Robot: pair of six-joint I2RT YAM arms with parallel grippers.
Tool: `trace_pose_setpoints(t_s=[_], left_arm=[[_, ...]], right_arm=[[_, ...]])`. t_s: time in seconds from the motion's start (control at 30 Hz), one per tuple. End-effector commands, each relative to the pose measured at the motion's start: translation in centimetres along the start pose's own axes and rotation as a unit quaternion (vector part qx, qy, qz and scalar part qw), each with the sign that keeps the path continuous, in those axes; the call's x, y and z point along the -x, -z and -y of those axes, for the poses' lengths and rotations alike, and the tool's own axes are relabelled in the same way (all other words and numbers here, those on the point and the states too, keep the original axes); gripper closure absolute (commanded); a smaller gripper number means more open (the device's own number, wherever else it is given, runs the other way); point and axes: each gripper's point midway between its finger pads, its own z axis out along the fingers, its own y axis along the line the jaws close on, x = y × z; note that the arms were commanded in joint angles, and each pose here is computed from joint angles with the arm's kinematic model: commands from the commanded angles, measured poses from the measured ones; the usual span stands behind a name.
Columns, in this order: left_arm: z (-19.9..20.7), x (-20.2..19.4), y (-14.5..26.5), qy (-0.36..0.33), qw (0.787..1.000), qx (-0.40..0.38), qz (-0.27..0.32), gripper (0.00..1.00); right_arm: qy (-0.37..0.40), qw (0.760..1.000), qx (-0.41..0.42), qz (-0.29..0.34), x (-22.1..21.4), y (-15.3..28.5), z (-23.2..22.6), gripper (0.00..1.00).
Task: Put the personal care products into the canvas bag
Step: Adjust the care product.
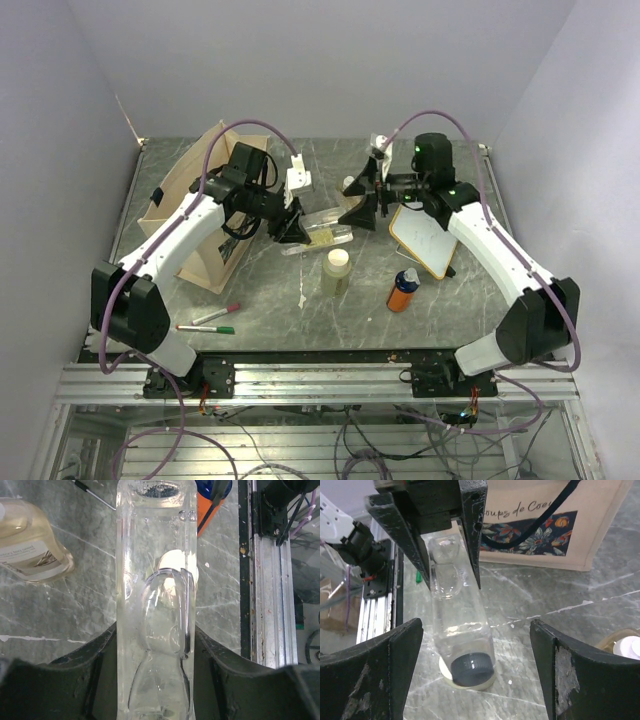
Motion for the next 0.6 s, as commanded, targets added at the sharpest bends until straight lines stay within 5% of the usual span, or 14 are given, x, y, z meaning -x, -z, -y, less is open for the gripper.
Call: trace_pose_setpoints(t_s=[0.0, 0.43, 0.57], left_arm=[[0.5, 6.7, 1.7, -0.083, 0.993, 0.012, 0.085, 0.93], [1.3, 9.8, 2.5, -0.077, 0.987, 0.008, 0.142, 0.93], [1.5, 10.0, 2.5, -0.074, 0.986, 0.004, 0.151, 0.93]], right_arm=[[0.018, 0.998, 0.011, 0.057, 2.5, 1.6, -1.0, 0.11], [-0.011, 0.998, 0.013, 0.067, 0.3, 1.4, -0.9, 0.07], [-0.014, 0.996, 0.032, 0.081, 0.3, 1.1, -1.3, 0.19]])
